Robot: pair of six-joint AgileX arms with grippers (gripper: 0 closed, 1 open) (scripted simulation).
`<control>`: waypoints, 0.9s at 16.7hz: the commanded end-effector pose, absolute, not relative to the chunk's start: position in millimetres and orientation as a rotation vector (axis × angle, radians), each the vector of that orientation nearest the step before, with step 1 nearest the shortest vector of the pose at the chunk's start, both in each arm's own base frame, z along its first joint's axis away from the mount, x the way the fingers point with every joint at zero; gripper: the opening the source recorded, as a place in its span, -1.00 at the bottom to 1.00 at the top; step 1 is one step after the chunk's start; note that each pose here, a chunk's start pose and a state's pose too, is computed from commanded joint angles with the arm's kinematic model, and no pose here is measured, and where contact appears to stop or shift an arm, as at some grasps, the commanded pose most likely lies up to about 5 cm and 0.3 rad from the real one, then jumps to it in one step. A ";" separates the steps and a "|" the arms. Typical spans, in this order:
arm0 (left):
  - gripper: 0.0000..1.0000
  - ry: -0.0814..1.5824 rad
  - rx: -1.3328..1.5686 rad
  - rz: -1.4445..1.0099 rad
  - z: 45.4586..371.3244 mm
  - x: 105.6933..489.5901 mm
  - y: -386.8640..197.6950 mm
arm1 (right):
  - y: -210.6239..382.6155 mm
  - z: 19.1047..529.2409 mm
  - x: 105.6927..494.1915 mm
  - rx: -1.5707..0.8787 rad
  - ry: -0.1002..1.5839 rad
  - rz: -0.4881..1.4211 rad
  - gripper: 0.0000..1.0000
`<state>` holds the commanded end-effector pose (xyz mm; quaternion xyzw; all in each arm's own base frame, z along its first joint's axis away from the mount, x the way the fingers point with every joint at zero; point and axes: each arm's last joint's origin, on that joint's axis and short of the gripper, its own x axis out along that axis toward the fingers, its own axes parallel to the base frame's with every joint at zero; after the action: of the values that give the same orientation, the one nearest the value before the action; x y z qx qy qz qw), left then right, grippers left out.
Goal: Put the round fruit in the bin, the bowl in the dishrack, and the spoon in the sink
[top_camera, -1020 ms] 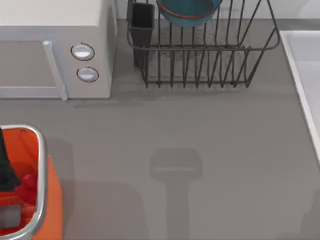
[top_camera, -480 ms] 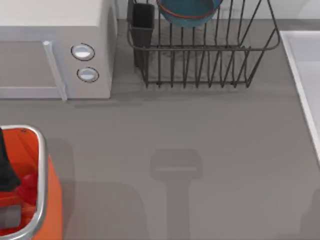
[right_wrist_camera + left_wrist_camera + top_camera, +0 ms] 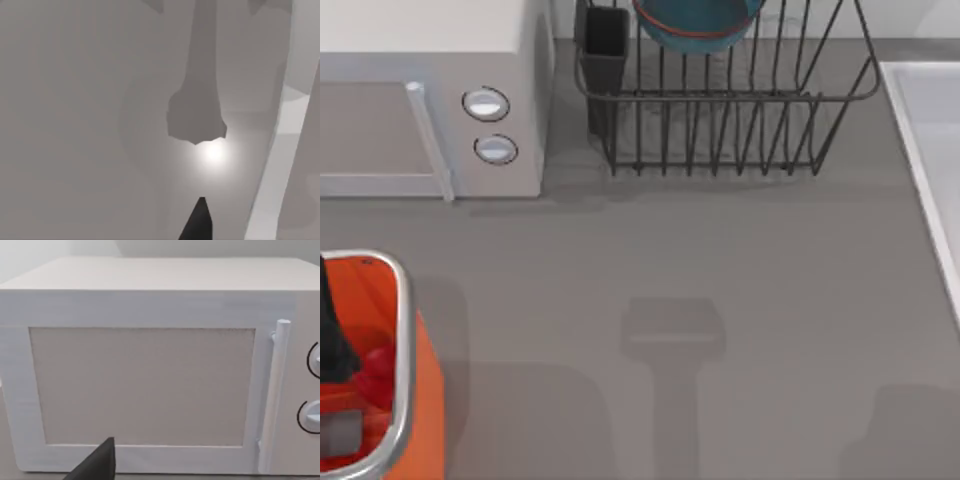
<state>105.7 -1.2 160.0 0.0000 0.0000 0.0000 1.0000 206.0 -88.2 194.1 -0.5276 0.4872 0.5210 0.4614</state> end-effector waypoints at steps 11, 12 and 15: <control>1.00 0.000 0.000 0.000 160.0 105.7 -1.2 | -90.0 217.6 216.4 -1.298 1.200 1.281 -1.00; 1.00 0.000 0.000 0.000 160.0 105.7 -1.2 | -92.1 220.1 225.1 -1.293 1.202 1.295 -1.00; 1.00 0.000 0.000 0.000 160.0 105.7 -1.2 | -99.8 229.3 264.1 -1.277 1.209 1.343 -1.00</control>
<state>105.7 -1.2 160.0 0.0000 0.0000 0.0000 1.0000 264.1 -99.8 229.3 -0.5161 0.4884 0.5426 0.4479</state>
